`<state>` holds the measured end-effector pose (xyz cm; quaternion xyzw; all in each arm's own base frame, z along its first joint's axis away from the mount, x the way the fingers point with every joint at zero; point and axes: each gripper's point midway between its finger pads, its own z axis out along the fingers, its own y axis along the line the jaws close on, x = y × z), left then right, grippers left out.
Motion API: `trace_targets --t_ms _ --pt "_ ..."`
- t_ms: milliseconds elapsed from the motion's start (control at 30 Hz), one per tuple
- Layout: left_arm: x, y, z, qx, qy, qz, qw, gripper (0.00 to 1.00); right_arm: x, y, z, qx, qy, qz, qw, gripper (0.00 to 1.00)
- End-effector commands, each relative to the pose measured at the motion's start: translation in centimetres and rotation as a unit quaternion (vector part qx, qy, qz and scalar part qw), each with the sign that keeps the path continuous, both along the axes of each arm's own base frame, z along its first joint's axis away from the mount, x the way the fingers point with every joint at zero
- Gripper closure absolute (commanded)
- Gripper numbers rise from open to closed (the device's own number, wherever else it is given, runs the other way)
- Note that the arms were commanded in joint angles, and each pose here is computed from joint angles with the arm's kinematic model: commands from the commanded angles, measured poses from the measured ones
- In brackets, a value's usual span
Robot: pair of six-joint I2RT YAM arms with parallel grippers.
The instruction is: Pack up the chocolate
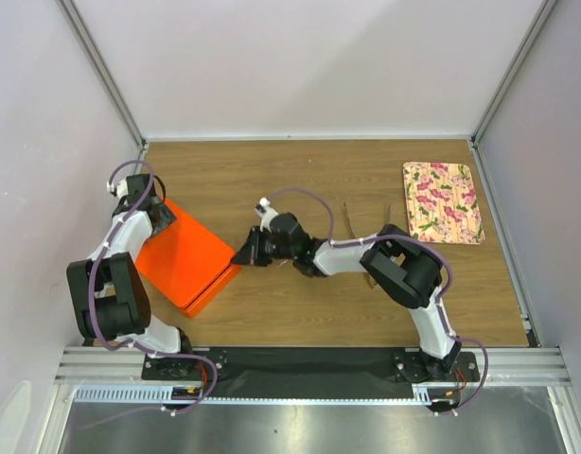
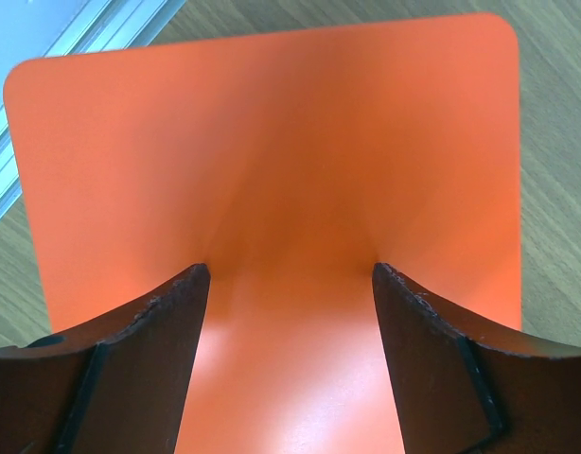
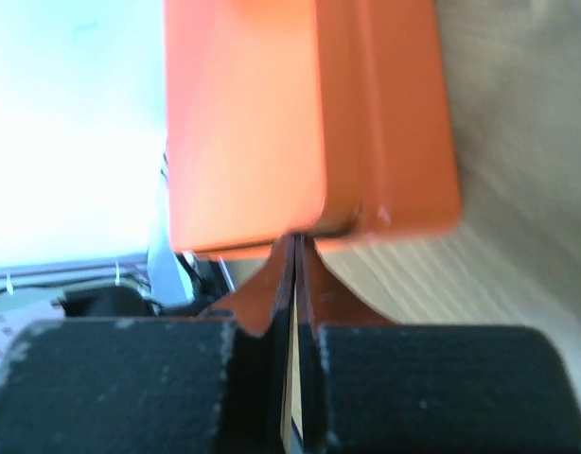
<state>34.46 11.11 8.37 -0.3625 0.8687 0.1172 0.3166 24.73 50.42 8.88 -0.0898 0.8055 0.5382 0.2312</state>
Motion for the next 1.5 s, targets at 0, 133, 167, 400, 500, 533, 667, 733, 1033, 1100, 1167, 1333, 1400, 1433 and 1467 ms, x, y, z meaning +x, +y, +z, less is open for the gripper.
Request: trace_targets --t_ms 0,133,167,400,500,533,667,733,1033,1100,1167,1333,1400,1433,1467 --pt "-2.3 -2.1 -2.3 -0.049 0.042 -0.002 0.998 0.24 -1.2 1.3 4.4 0.016 -0.008 0.083 0.996 1.00" --pt "-2.3 -2.2 -2.3 -0.052 0.040 -0.002 0.998 0.24 -1.3 3.7 7.2 0.024 -0.012 0.159 0.987 1.00" --pt "-2.3 -2.3 -2.3 -0.053 0.039 -0.001 0.998 0.24 -1.5 3.9 7.2 0.030 -0.009 0.173 0.984 1.00" --pt "-2.2 -2.8 -2.5 -0.065 0.038 -0.011 0.997 0.24 0.0 2.7 7.1 -0.003 -0.012 0.138 0.990 1.00" --pt "-2.1 -3.2 -2.4 -0.068 0.036 -0.014 0.997 0.24 1.1 3.8 7.0 -0.010 -0.034 0.135 0.990 1.00" --pt "-2.2 -3.3 -2.6 -0.072 0.039 -0.013 0.997 0.24 1.3 4.2 6.8 -0.021 -0.040 0.133 0.990 1.00" --pt "-3.1 -4.2 -3.5 -0.089 0.047 -0.014 0.995 0.24 2.4 4.9 4.2 -0.101 -0.072 0.126 0.984 1.00" --pt "-3.4 -4.5 -3.2 -0.091 0.041 -0.016 0.995 0.24 1.9 4.4 1.8 -0.145 -0.064 0.127 0.979 1.00" --pt "-4.8 -5.5 -2.2 -0.106 0.024 -0.019 0.994 0.23 0.1 1.2 -0.8 -0.207 -0.069 0.098 0.971 1.00" --pt "-5.0 -5.2 -2.3 -0.098 0.029 -0.013 0.995 0.22 -0.1 1.3 -0.7 -0.199 -0.068 0.108 0.972 1.00" --pt "-5.2 -5.1 -2.4 -0.094 0.033 -0.012 0.995 0.22 -0.2 1.6 -0.5 -0.190 -0.073 0.116 0.972 1.00" --pt "-4.0 -4.7 -0.6 -0.085 0.017 -0.018 0.996 0.22 0.4 2.1 0.5 -0.172 -0.085 0.118 0.974 1.00" --pt "-2.9 -4.1 1.5 -0.074 0.003 -0.017 0.997 0.22 0.6 2.2 0.2 -0.172 -0.079 0.120 0.975 1.00" --pt "-2.8 -3.3 2.1 -0.062 0.002 -0.012 0.998 0.22 0.9 2.1 -0.1 -0.172 -0.076 0.118 0.975 1.00" --pt "-2.8 -3.0 2.7 -0.059 0.004 -0.007 0.998 0.23 0.9 2.1 -0.1 -0.170 -0.073 0.120 0.975 1.00"
